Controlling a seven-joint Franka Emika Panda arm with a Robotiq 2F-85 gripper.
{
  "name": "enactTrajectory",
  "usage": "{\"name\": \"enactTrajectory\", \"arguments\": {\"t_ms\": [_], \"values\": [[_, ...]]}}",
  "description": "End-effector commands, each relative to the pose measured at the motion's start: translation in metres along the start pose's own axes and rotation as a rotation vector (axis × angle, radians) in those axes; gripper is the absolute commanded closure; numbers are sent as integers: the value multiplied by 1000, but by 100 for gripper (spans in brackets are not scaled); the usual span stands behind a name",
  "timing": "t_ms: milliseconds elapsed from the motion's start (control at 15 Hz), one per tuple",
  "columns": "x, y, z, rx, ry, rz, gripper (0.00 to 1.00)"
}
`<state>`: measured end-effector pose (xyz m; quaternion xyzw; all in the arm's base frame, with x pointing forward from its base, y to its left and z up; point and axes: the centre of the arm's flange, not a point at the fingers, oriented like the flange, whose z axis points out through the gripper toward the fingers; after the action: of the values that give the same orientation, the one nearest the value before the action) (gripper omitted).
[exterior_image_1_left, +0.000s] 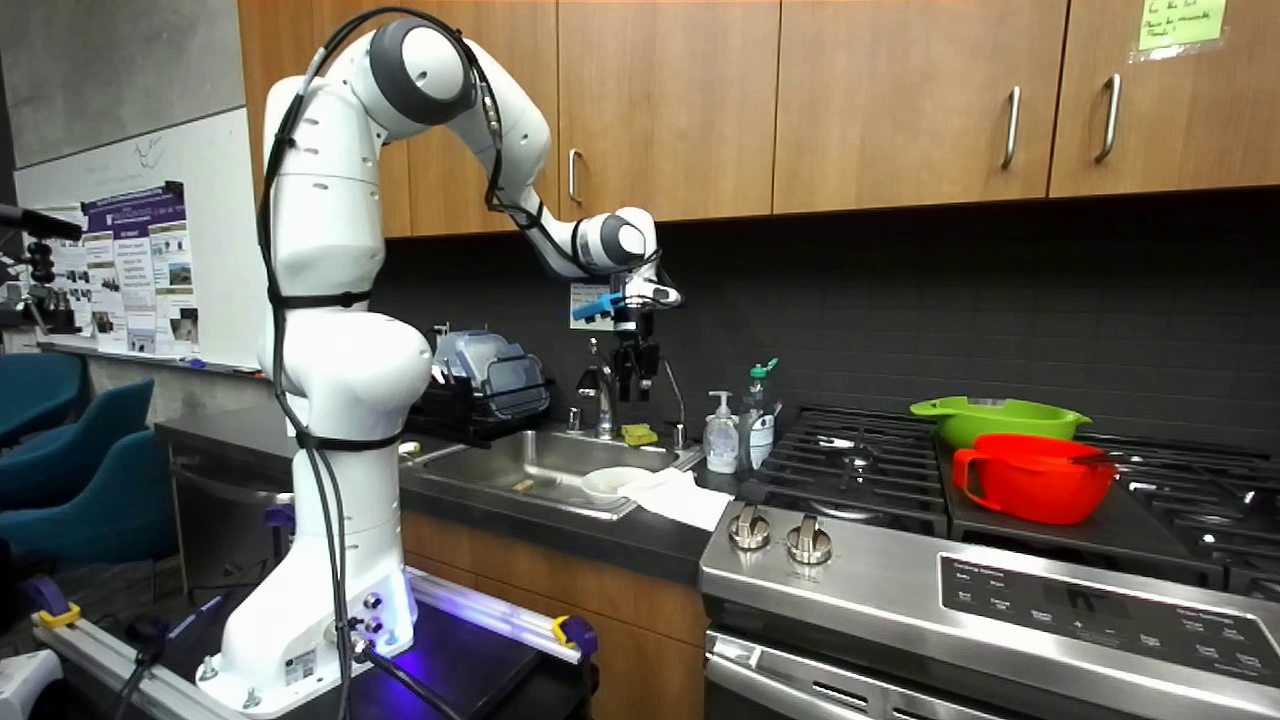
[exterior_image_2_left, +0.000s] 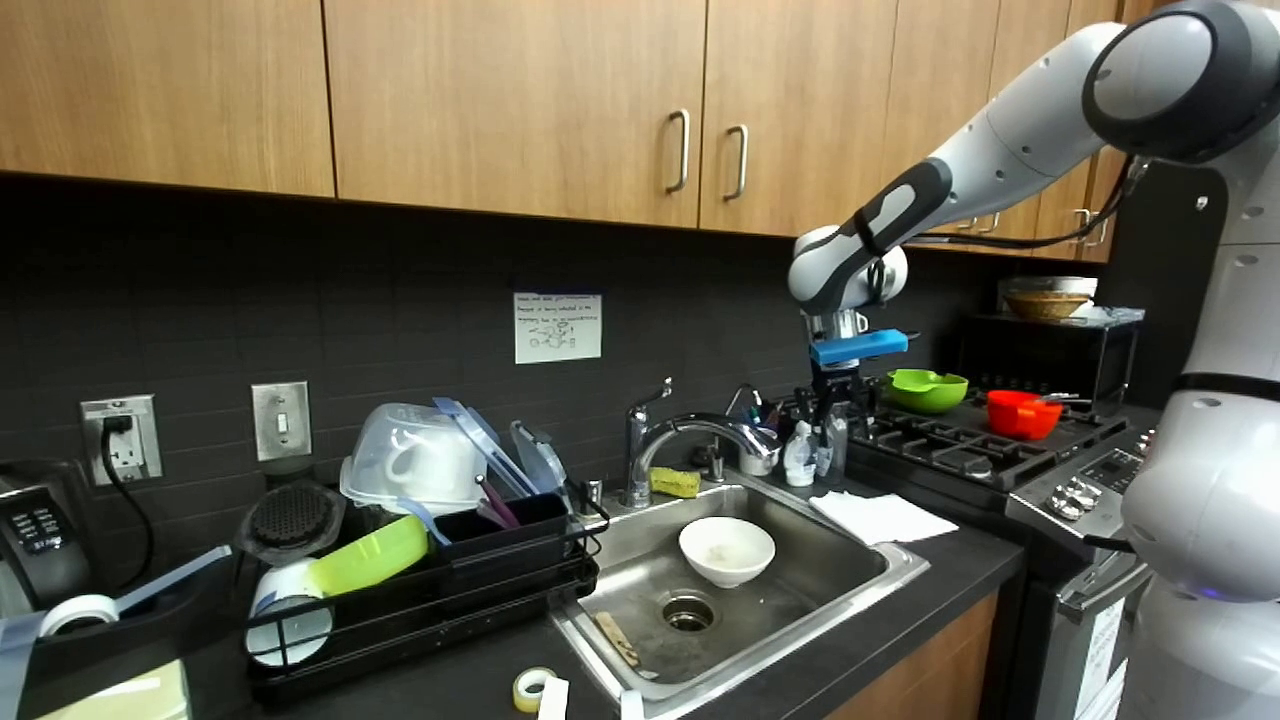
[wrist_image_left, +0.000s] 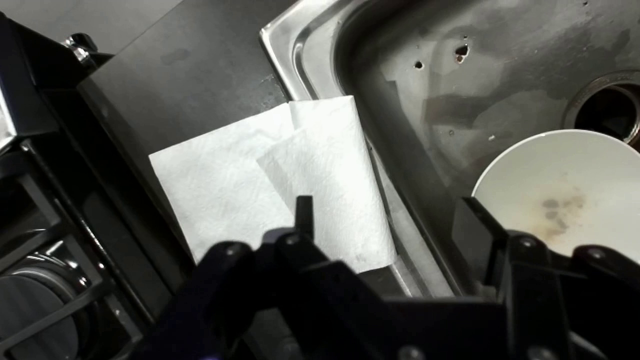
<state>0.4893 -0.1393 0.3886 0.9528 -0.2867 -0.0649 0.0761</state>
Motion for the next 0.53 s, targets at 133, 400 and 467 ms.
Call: {"name": "enactTrajectory", "arguments": {"t_ms": [133, 400, 467], "values": [[13, 9, 26, 16, -38, -12, 0], [19, 21, 45, 34, -68, -13, 0], [21, 24, 48, 37, -75, -13, 0]]}}
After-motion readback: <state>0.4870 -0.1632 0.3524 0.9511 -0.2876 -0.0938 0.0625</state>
